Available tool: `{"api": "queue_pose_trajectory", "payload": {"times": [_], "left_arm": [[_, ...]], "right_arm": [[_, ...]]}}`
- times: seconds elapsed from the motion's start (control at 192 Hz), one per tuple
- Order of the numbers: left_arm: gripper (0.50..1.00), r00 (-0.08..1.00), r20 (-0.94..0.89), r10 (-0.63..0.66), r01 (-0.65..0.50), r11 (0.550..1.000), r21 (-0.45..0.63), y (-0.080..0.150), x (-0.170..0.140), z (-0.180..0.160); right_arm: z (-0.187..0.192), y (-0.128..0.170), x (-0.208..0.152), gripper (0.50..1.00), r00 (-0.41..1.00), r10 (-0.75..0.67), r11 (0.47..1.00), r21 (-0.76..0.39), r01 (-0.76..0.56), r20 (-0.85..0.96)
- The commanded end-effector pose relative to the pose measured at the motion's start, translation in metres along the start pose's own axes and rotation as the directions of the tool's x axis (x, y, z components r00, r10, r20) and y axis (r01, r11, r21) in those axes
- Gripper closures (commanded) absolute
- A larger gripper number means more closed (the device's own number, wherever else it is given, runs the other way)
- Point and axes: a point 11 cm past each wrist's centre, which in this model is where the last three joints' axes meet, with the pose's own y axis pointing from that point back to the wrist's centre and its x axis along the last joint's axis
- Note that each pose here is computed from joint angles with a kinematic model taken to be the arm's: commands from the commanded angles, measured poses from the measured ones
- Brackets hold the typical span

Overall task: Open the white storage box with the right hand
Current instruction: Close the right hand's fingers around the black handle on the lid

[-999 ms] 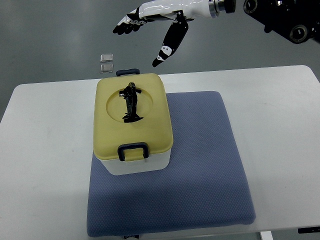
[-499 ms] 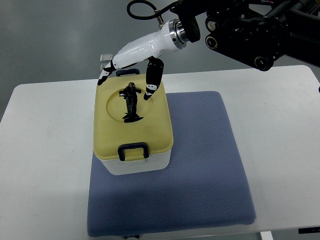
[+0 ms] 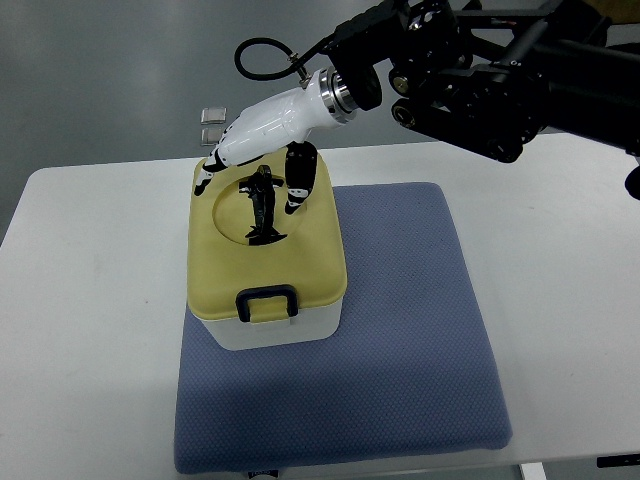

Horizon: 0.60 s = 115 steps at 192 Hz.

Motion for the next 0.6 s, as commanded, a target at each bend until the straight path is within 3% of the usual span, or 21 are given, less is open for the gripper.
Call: {"api": "queue_pose_trajectory", "payload": {"times": [0.0, 0.593], "left_arm": [[0.500, 1.000, 0.000, 0.000, 0.000, 1.000, 0.000, 0.0000, 0.0000, 0.0000], [0.500, 1.000, 0.000, 0.000, 0.000, 1.000, 0.000, 0.0000, 0.0000, 0.0000]], "right_arm": [[-0.0005, -0.0009, -0.0002, 0.597, 1.000, 0.002, 1.000, 0.001, -0.002, -0.004], [0.0057, -0.0025, -0.0097, 0.671, 0.999, 0.032, 0.999, -0.005, -0.032, 0.001]]}}
